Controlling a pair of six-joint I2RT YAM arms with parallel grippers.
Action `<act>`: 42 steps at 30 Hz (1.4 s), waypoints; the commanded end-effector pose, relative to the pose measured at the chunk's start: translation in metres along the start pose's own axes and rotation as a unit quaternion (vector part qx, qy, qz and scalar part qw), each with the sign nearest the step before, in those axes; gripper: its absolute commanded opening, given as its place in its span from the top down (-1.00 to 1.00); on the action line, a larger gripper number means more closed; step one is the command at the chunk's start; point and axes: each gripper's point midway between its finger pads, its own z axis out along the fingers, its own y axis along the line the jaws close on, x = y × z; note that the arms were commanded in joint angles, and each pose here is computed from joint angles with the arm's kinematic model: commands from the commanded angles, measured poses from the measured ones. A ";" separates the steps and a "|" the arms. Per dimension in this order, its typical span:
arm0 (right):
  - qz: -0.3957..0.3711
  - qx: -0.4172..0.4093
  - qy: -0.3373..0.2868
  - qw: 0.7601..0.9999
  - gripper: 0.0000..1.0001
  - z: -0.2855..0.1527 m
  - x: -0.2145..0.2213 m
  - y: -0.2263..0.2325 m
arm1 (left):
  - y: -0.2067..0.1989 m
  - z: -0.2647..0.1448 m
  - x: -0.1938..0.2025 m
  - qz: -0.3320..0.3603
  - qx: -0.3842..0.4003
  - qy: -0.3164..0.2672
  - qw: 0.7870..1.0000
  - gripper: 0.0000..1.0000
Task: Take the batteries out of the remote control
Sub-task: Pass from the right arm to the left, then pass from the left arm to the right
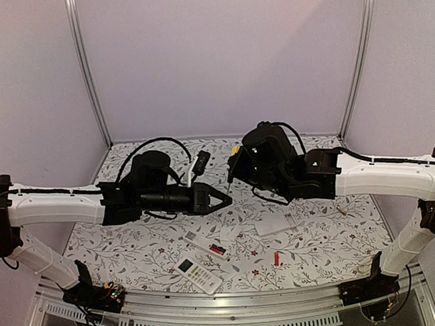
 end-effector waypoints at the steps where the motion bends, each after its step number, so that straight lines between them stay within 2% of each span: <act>1: -0.005 -0.001 -0.005 1.000 1.00 0.000 0.000 0.006 | -0.005 0.003 -0.005 0.010 -0.005 -0.005 1.000 0.71; 9: -0.010 0.005 -0.005 1.000 0.99 0.001 0.001 0.002 | 0.000 0.002 -0.005 0.013 -0.017 -0.004 1.000 1.00; 11: -0.019 0.010 -0.005 1.000 0.70 0.000 0.002 -0.001 | 0.001 0.001 -0.004 0.016 -0.023 -0.002 1.000 1.00; 14: -0.037 0.016 -0.009 0.999 -0.17 -0.005 -0.003 -0.010 | 0.005 -0.003 -0.004 0.019 -0.030 0.000 0.999 1.00; 15: -0.044 0.017 -0.010 0.999 -0.39 -0.007 -0.005 -0.014 | 0.007 -0.005 -0.002 0.021 -0.032 0.002 0.999 1.00; 17: -0.064 0.009 -0.006 0.998 -0.63 -0.014 -0.013 -0.018 | 0.010 -0.010 0.001 0.028 -0.033 0.007 0.999 1.00; 19: -0.085 -0.013 0.015 0.996 -0.76 -0.017 -0.015 -0.021 | 0.012 -0.014 0.006 0.042 -0.029 0.016 0.999 1.00; 25: -0.165 -0.155 0.101 0.969 -0.88 -0.034 -0.004 -0.021 | 0.018 -0.022 0.036 0.122 -0.013 0.086 0.989 1.00; 31: -0.178 -0.281 0.169 0.928 -0.88 -0.072 0.013 -0.018 | -0.004 -0.032 0.059 0.163 0.054 0.143 0.975 1.00; 36: -0.176 -0.341 0.196 0.903 -0.80 -0.093 0.026 -0.010 | -0.028 -0.042 0.064 0.175 0.119 0.149 0.966 1.00; 42: -0.166 -0.373 0.207 0.889 -0.57 -0.101 0.031 -0.004 | -0.034 -0.042 0.063 0.168 0.124 0.154 0.966 1.00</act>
